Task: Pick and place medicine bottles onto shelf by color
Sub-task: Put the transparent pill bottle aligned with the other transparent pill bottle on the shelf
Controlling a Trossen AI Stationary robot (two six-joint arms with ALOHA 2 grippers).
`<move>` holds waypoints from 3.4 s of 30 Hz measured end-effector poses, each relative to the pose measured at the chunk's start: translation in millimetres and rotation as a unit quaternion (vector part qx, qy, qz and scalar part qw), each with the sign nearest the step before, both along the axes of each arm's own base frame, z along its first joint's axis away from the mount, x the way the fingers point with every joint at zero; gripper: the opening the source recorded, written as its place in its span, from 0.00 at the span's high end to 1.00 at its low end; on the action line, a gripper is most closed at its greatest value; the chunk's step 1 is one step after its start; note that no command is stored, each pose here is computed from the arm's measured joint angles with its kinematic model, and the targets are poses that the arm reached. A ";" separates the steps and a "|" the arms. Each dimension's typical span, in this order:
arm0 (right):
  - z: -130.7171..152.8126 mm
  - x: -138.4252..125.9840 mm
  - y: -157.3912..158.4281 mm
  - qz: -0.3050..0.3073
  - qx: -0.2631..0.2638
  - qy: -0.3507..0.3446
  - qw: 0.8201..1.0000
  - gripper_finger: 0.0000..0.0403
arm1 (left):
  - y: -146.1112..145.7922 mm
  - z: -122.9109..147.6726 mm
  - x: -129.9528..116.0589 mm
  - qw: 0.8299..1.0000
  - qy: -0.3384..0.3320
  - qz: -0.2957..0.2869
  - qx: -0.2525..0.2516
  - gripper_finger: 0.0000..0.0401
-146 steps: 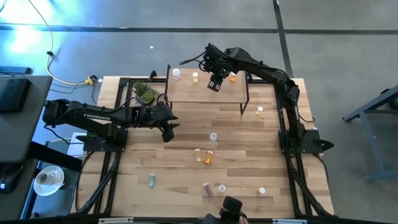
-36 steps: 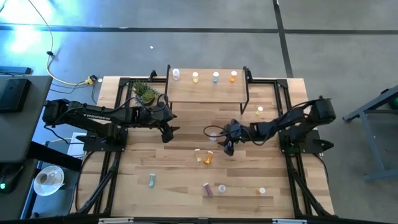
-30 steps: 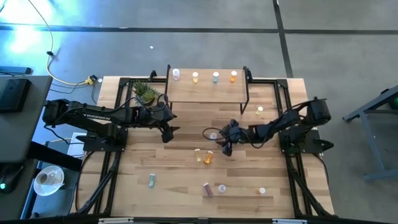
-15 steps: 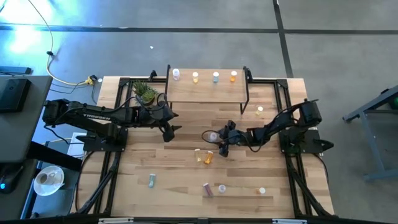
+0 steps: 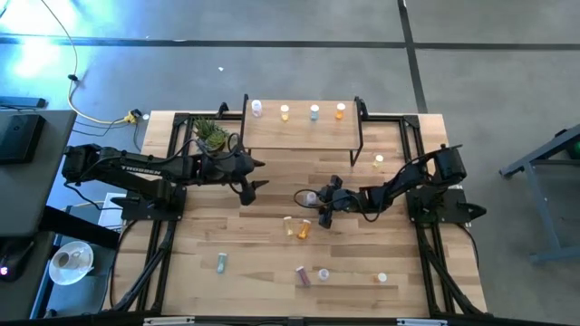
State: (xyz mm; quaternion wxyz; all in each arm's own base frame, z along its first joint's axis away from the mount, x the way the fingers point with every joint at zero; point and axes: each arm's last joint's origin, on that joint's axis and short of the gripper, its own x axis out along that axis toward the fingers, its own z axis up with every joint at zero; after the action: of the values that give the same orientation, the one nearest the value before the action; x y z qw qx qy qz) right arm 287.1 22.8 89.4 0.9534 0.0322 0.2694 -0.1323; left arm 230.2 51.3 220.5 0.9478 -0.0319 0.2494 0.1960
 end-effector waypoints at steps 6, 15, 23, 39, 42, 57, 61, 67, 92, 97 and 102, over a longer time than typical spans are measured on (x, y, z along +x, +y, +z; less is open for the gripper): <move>1.8 1.2 0.2 -0.001 0.003 -0.012 1.000 0.67 | 0.0 -0.1 0.0 1.000 0.000 -0.001 -0.001 0.31; 20.0 19.2 2.7 0.000 0.031 -0.079 0.996 0.67 | -2.4 1.3 1.6 0.999 -0.013 -0.040 -0.020 0.31; 48.3 56.5 7.8 0.035 -0.005 -0.049 0.998 0.67 | -3.5 8.8 5.8 0.996 -0.058 -0.070 -0.024 0.31; 84.7 87.2 8.0 0.042 -0.028 -0.034 0.998 0.66 | -14.8 -9.5 28.1 0.993 -0.057 -0.098 -0.030 0.31; 84.6 87.1 7.9 0.041 -0.028 -0.032 0.998 0.66 | -14.8 -15.2 32.7 0.993 -0.054 -0.099 -0.031 0.31; 85.2 87.9 2.5 0.024 -0.013 -0.038 0.999 0.66 | -13.4 -27.3 41.6 0.993 -0.050 -0.098 -0.031 0.31; 85.9 88.2 2.7 0.023 -0.009 -0.043 0.999 0.66 | -12.5 -26.8 41.4 0.994 -0.052 -0.095 -0.030 0.31; 87.1 88.9 2.6 0.022 -0.008 -0.051 0.998 0.66 | -12.4 -26.6 41.5 0.994 -0.053 -0.094 -0.029 0.35; 86.9 88.8 2.6 0.024 -0.011 -0.048 0.998 0.66 | -12.4 -26.3 41.5 0.994 -0.054 -0.094 -0.028 0.67; 86.6 88.6 2.6 0.027 -0.016 -0.045 0.998 0.65 | -12.4 -26.3 41.5 0.994 -0.054 -0.094 -0.028 0.67; 86.5 88.6 2.7 0.029 -0.019 -0.044 0.998 0.56 | -12.4 -26.6 41.4 0.994 -0.052 -0.094 -0.030 0.67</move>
State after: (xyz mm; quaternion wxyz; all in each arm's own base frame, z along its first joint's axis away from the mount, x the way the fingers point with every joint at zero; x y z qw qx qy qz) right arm 375.7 25.5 175.9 0.9682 0.0119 0.2252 -0.1086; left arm 271.6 38.9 193.9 0.9724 -0.0467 0.2070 0.0966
